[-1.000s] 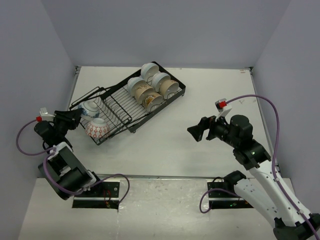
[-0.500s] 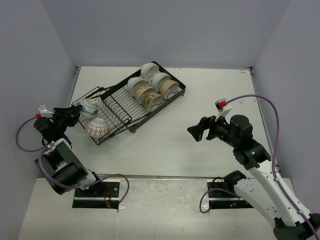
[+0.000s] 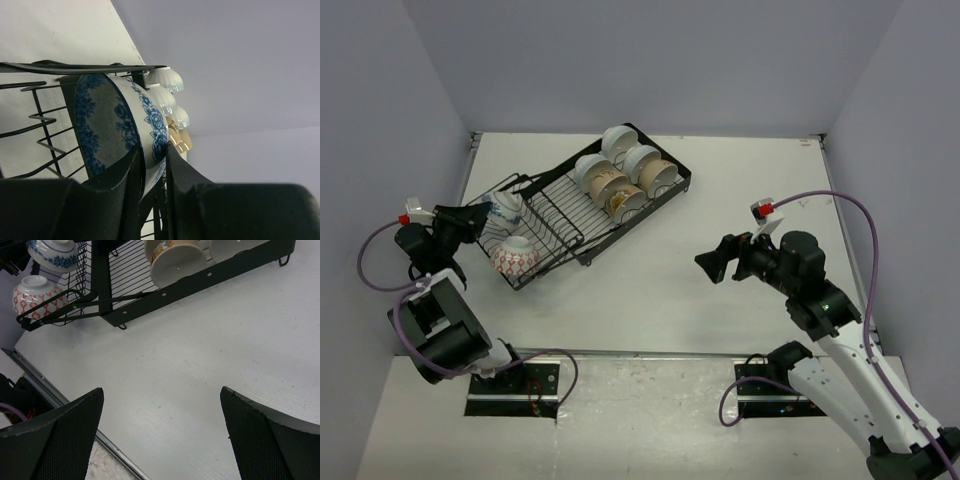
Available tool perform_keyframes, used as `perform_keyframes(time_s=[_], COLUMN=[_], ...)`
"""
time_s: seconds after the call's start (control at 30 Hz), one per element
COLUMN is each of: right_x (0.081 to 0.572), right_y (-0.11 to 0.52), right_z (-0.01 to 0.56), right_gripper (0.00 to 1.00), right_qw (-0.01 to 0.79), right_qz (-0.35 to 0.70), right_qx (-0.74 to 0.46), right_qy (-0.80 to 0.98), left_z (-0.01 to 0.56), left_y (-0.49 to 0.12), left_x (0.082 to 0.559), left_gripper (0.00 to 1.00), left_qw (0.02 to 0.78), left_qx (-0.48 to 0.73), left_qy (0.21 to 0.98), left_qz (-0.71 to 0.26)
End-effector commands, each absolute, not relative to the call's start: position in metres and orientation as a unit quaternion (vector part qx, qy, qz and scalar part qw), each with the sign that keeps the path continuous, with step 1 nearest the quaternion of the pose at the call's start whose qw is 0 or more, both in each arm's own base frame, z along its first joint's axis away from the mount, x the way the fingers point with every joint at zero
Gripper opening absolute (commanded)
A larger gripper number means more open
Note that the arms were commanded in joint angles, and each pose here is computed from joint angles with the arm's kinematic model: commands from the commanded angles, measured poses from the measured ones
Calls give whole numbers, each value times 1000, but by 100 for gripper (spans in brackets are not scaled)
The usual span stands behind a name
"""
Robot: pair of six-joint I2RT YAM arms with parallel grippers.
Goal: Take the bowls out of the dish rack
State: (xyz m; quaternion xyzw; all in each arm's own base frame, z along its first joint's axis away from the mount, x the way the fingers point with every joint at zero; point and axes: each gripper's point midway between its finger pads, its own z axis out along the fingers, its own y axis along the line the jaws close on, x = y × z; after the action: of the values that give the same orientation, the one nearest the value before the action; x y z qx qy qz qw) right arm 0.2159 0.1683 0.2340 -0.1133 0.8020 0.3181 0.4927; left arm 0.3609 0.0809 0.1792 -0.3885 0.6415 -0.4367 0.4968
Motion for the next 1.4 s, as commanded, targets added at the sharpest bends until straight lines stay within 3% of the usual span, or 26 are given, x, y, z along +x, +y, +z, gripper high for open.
perform_keyframes(time_s=[0.0, 0.73, 1.37], right_x=[221, 219, 218], right_y=[169, 164, 162], right_z=[247, 254, 256], right_gripper=[99, 99, 99], right_qw=[521, 537, 542], right_qz=[318, 316, 313], right_qx=[-116, -112, -110], right_qy=[784, 774, 773], left_z=[168, 196, 308], left_y=[87, 84, 55], left_x=[372, 394, 394], left_gripper=[0, 0, 0], left_qw=[498, 532, 620], left_qx=[-406, -375, -246], left_qy=[647, 634, 582], left_qz=[-410, -418, -465])
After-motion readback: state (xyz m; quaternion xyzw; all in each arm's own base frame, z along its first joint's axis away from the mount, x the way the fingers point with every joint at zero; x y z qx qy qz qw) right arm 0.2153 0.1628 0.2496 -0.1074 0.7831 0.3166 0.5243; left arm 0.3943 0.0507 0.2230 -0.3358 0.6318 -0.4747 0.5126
